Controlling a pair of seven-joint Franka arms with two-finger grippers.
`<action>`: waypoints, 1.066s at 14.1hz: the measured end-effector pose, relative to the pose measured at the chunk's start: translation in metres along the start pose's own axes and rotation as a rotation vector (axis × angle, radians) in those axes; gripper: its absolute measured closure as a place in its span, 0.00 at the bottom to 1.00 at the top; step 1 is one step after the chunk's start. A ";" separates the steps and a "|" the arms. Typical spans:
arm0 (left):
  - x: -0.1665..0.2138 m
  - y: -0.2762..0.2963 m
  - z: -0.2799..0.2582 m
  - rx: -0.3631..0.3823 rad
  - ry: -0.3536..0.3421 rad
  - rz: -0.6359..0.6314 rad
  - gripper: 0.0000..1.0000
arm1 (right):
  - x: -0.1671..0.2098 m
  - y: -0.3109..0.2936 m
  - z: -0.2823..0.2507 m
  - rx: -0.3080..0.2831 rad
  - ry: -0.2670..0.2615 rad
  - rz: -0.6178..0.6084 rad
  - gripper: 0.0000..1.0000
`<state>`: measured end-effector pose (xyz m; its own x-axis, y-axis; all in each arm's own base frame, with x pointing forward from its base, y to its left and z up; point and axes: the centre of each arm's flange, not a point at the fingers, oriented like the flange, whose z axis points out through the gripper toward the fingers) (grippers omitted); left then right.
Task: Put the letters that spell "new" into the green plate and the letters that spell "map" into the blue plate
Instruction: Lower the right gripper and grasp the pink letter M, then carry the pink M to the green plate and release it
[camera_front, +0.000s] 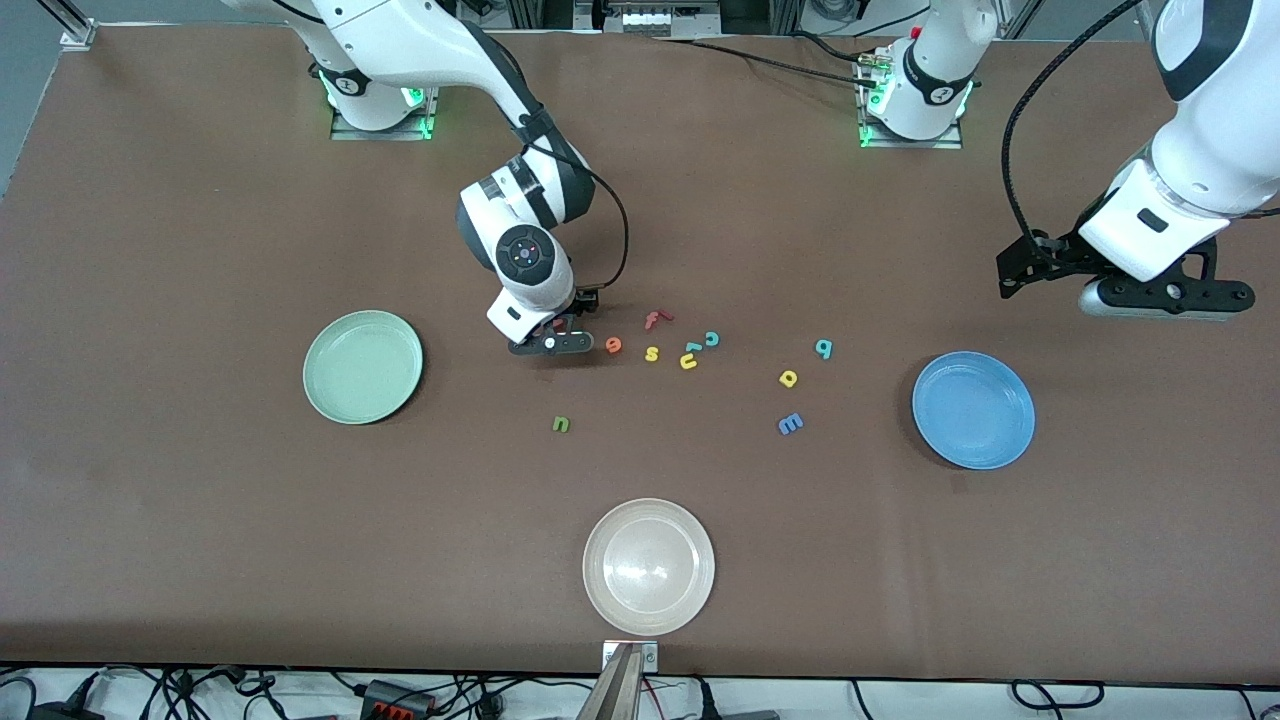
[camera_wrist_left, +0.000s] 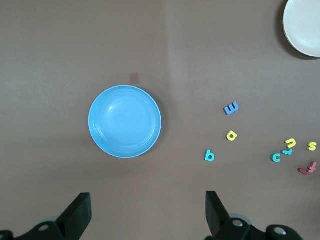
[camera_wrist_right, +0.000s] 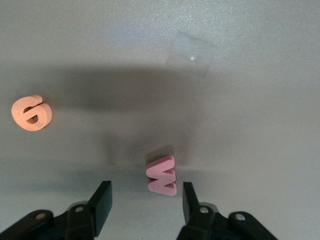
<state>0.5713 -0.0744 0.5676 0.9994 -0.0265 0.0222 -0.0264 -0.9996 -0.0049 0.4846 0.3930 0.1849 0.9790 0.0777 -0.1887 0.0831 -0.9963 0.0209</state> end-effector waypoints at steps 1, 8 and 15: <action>0.000 0.000 0.000 0.000 0.000 0.000 0.00 | 0.000 0.000 0.000 0.000 -0.001 0.000 0.37; 0.000 0.000 0.000 0.000 0.000 0.000 0.00 | 0.000 0.001 0.009 -0.009 -0.012 0.001 0.40; 0.000 0.000 0.000 0.000 0.000 0.001 0.00 | 0.000 0.002 0.012 -0.012 -0.016 0.002 0.41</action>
<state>0.5713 -0.0748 0.5679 0.9994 -0.0272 0.0226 -0.0271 -0.9996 -0.0049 0.4823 0.3908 0.1727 0.9761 0.0750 -0.2042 0.0835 -0.9960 0.0332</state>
